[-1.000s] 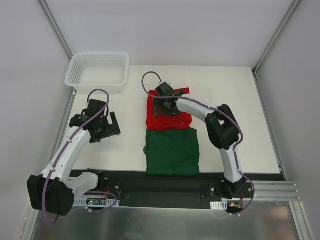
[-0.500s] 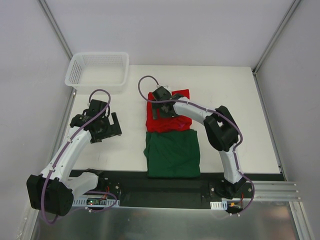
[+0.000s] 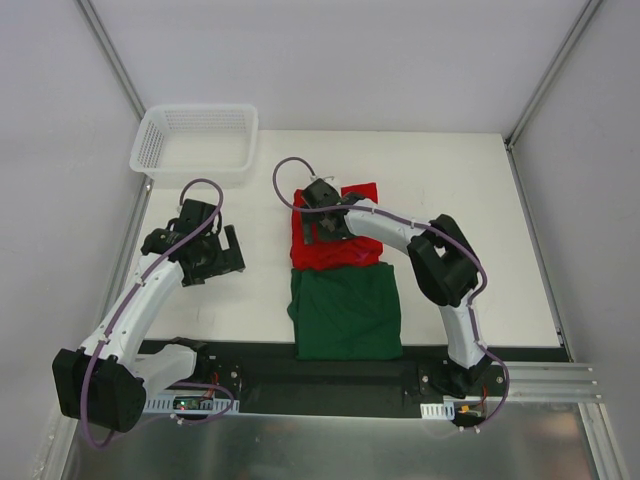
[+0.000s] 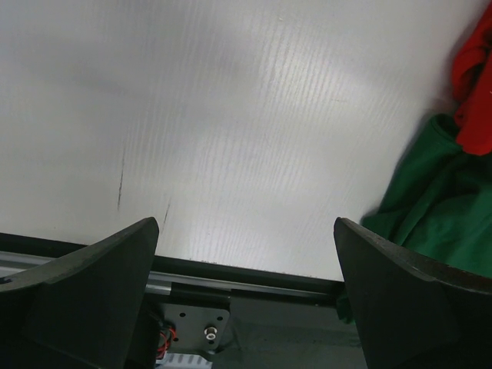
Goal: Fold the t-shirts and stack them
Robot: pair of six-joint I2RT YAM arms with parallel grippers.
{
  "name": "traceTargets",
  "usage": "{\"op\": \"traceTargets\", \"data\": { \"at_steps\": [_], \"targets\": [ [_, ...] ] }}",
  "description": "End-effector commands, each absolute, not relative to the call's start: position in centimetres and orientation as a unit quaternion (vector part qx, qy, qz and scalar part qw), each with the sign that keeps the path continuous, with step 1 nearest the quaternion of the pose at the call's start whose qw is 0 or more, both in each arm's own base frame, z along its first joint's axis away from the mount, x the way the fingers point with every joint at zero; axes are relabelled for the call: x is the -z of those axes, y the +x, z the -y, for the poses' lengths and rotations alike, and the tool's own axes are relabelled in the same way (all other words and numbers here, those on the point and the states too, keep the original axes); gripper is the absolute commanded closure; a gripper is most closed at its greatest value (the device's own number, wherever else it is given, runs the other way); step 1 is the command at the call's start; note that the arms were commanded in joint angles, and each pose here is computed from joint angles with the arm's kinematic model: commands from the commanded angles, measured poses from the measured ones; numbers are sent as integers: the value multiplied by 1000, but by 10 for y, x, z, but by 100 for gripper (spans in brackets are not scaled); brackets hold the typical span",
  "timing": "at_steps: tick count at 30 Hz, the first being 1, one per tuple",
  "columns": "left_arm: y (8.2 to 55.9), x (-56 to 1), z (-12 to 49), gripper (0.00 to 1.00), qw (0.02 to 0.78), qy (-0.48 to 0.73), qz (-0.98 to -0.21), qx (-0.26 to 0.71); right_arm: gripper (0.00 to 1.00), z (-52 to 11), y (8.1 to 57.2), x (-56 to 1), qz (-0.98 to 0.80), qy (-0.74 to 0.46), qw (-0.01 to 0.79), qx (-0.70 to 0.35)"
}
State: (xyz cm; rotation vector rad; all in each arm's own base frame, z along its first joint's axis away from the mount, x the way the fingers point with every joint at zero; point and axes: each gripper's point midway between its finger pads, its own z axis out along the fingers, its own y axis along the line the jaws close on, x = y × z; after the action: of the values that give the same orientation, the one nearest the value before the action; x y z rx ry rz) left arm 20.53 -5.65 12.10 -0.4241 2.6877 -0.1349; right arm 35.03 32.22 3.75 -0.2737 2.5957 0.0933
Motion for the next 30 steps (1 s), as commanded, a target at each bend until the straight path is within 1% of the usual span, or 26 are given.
{"op": "traceTargets", "data": {
  "at_steps": [1,10,14,17,21,22,26,27,28,30],
  "targets": [
    [209,-130,61,1,223,-154,-961,57,4,-306,274,22,-990,-100,95,-10],
    [206,-128,60,1,222,-153,-961,58,4,-313,303,8,-990,-80,111,-27],
    [206,-128,61,1,220,-155,-961,59,4,-313,305,1,-990,-77,119,-27],
    [206,-128,67,0,214,-153,-962,72,4,-312,310,-14,-986,-76,142,-33],
    [207,-134,75,1,216,-140,-962,85,4,-310,320,-59,-975,-80,204,-46],
    [208,-138,76,1,222,-136,-961,88,4,-311,324,-84,-968,-87,230,-59],
    [217,-157,81,1,244,-125,-957,94,4,-302,334,-154,-947,-101,300,-64],
    [218,-157,84,1,240,-121,-959,93,4,-288,337,-168,-943,-98,314,-46],
    [218,-158,86,1,239,-117,-960,92,4,-280,337,-193,-935,-94,337,-53],
    [222,-161,91,1,237,-110,-961,95,4,-256,341,-212,-930,-84,353,-51]
  ]
}}
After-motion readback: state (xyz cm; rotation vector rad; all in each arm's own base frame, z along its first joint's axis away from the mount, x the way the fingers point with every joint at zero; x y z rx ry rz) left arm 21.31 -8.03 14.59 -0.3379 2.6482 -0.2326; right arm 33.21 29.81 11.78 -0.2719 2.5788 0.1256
